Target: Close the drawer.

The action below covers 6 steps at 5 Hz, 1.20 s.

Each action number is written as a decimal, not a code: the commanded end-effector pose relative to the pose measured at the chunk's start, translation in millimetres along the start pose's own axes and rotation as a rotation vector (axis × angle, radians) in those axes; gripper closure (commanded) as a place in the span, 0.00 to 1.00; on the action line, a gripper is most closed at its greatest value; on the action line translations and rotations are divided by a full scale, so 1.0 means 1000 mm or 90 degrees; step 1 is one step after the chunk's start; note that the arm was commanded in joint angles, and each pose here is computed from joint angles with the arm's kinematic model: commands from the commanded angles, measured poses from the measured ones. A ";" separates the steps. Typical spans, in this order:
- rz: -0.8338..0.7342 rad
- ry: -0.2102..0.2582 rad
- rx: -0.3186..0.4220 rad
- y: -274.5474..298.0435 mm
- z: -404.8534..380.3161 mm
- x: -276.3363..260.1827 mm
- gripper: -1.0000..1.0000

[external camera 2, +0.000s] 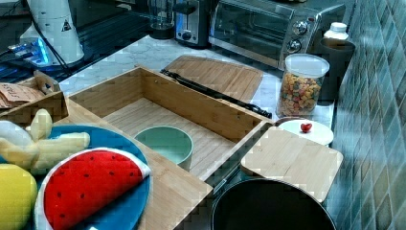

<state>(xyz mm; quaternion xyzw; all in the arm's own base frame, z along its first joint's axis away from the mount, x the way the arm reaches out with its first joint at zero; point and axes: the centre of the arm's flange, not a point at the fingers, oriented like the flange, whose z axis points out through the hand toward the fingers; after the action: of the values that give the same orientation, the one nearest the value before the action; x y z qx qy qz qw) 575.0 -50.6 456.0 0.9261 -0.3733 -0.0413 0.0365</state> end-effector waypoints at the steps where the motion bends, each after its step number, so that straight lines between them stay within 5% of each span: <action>1: -0.113 0.081 0.010 -0.034 0.037 0.010 1.00; 2: -0.148 0.076 0.011 -0.055 0.055 0.023 1.00; 4: -0.205 -0.022 -0.012 -0.086 0.066 0.051 1.00; 5: -0.198 0.113 0.007 -0.081 0.080 0.029 1.00; 6: -0.196 0.160 0.034 -0.077 0.085 0.021 1.00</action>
<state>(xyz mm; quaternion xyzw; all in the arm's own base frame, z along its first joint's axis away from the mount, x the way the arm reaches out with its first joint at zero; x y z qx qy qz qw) 639.1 -44.2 291.4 0.9702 -0.2334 0.0336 0.0565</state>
